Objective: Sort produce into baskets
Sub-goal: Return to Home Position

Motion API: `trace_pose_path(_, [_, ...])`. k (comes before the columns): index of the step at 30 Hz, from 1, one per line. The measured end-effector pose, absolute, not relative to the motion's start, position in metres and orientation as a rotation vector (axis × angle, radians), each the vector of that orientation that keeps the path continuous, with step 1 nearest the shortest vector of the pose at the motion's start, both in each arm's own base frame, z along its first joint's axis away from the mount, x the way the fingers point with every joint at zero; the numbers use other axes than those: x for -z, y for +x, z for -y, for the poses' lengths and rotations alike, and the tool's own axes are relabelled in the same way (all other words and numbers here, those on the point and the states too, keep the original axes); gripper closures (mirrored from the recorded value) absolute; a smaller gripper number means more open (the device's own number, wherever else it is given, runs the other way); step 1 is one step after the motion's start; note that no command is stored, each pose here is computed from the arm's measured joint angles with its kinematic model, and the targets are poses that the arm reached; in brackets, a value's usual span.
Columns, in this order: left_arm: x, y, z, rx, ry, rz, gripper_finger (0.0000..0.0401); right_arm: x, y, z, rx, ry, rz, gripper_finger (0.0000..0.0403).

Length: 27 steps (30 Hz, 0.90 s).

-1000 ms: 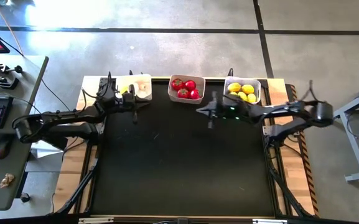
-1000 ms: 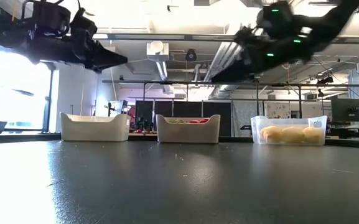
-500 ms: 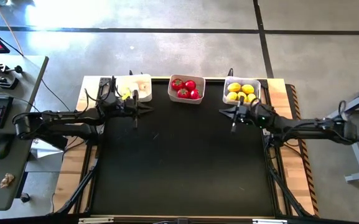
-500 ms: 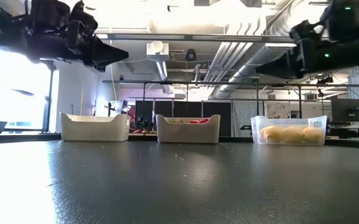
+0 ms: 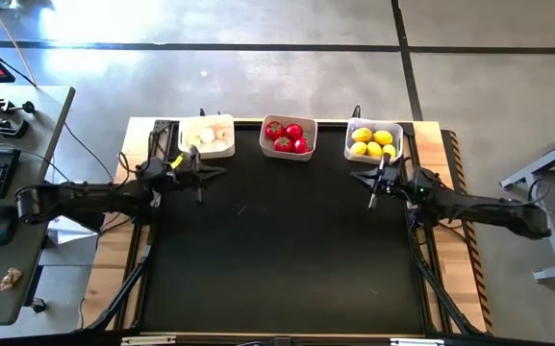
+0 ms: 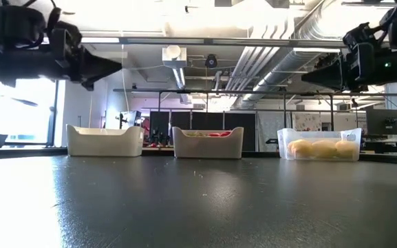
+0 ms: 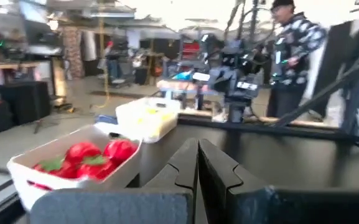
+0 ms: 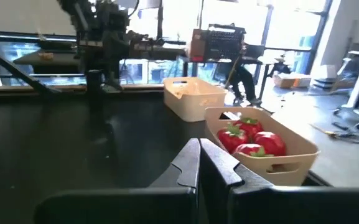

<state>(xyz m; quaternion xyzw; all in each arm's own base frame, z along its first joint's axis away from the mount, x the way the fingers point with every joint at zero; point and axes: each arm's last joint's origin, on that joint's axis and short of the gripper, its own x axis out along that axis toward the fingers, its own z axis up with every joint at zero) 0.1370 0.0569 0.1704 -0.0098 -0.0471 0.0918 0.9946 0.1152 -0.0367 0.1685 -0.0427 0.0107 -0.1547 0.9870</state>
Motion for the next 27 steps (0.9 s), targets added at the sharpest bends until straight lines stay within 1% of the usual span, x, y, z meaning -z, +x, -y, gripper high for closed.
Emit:
trace_pose_path(4, [-0.168, 0.133, -0.053, -0.267, -0.022, 0.050, 0.0401, -0.170, 0.109, 0.036, 0.360, -0.107, -0.013, 0.0403])
trace_pose_path(10, [-0.171, 0.126, -0.043, -0.376, 0.000, 0.038, 0.0401, -0.168, 0.100, 0.034, 0.391, -0.107, -0.028, 0.0403])
trace_pose_path(13, [-0.169, 0.121, -0.038, -0.381, -0.003, 0.004, 0.0401, -0.166, 0.096, 0.033, 0.374, -0.094, -0.028, 0.0403])
trace_pose_path(17, [-0.171, 0.112, -0.032, -0.358, -0.020, 0.021, 0.0401, -0.169, 0.092, 0.030, 0.333, -0.100, 0.019, 0.0403])
trace_pose_path(23, [-0.170, 0.093, -0.028, -0.377, -0.012, 0.043, 0.0401, -0.168, 0.092, 0.031, 0.335, -0.089, 0.006, 0.0403])
trace_pose_path(27, [-0.173, 0.092, -0.028, -0.374, -0.005, 0.037, 0.0401, -0.169, 0.091, 0.034, 0.373, -0.090, 0.017, 0.0403])
